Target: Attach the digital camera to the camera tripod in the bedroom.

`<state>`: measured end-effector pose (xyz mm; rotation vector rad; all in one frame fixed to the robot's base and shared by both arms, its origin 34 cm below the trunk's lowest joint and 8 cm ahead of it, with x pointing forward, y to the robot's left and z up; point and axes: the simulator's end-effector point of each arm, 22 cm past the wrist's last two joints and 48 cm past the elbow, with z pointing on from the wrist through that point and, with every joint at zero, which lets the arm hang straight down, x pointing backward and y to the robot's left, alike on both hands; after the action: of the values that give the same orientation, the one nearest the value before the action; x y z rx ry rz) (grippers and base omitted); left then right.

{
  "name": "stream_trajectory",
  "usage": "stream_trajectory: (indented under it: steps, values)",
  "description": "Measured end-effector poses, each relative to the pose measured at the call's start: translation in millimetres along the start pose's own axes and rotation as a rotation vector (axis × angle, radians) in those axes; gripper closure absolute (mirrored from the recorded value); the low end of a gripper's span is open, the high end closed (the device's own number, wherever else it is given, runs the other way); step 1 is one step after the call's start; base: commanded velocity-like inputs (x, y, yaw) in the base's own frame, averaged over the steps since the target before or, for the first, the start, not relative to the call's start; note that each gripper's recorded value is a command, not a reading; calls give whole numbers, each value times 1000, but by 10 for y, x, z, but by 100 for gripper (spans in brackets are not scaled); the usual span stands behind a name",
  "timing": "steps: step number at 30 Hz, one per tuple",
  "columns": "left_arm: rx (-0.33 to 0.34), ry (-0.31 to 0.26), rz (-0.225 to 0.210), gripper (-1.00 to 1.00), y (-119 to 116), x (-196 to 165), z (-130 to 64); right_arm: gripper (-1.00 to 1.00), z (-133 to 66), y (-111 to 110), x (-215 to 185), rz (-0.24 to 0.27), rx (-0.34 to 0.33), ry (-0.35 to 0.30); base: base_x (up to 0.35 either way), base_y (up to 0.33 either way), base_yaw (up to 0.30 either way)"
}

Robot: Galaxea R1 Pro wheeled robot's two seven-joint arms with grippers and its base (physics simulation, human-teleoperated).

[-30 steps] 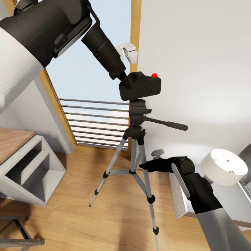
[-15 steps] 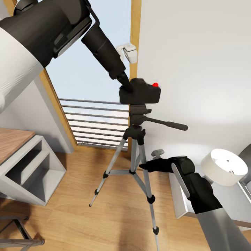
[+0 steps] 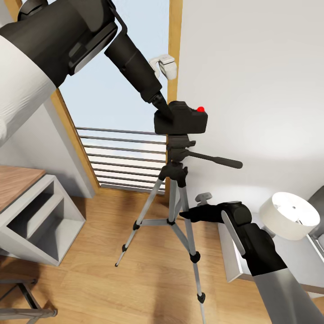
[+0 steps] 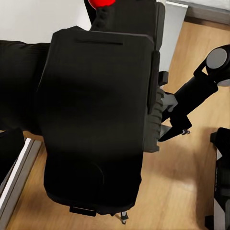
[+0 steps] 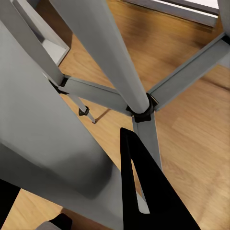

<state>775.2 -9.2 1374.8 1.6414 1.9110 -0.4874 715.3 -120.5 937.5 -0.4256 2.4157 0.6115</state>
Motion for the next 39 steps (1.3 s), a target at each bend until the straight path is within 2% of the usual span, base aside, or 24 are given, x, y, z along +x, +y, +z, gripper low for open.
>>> stream_trajectory:
  steps: [7, 10, 13, 17, 18, 22, 24, 28, 29, 31, 32, 33, 34, 35, 37, 39]
  values:
    - [-12, -3, -18, -100, 57, 22, -14, 100, 0, 0, -1, 0, 0, 0, 0, 0, 0]
    - [-41, -13, -58, -100, 201, 74, -52, 100, 0, 0, -1, 0, 0, 0, 0, 0, 0]
    - [-72, -45, -116, -100, 377, 106, -127, 100, 0, 0, -1, 0, 0, 0, 0, 0, 0]
    - [-70, -135, -209, -100, 548, 80, -272, 100, 0, 0, -1, 0, 0, 0, 0, 0, 0]
    - [-56, -181, -246, -100, 592, 50, -334, 100, 0, 0, -1, -1, 0, 1, 0, 0, 0]
    - [-22, -259, -299, -100, 634, -10, -427, 100, 0, 0, -1, -1, 0, 1, 0, 0, 0]
    - [-14, -275, -317, -100, 654, -5, -442, 100, 0, 0, 0, -1, 0, 1, 0, 0, 0]
    - [-32, -316, -425, -100, 932, 298, -538, 100, -6, -10, -5, 2, -1, -1, 0, 0, 0]
    - [-63, -320, -468, -100, 1079, 484, -582, 100, -11, -20, -10, 6, 0, -3, 0, 0, 0]
    - [-101, -324, -523, -100, 1241, 701, -624, 100, -16, -28, -13, 9, 0, -5, 0, 0, 0]
    - [-144, -317, -575, -100, 1393, 946, -632, 100, -19, -34, -18, 12, 0, -6, 0, 0, 0]
    - [-213, -320, -645, -100, 1612, 1318, -647, 100, -23, -40, -21, 14, 0, -8, 0, 0, 0]
    - [-235, -333, -674, -100, 1697, 1494, -631, 100, -24, -42, -23, 14, 0, -8, 0, 0, 0]
    - [-240, -342, -688, -100, 1723, 1576, -603, 100, -25, -43, -21, 15, 0, -8, 0, 0, 0]
    - [-243, -346, -736, -100, 1767, 1898, -406, 100, -25, -44, -24, 15, 0, -9, 0, 0, 0]
    - [-234, -343, -811, -100, 1753, 2300, -65, 100, -25, -44, -23, 15, 0, -9, 0, 0, 0]
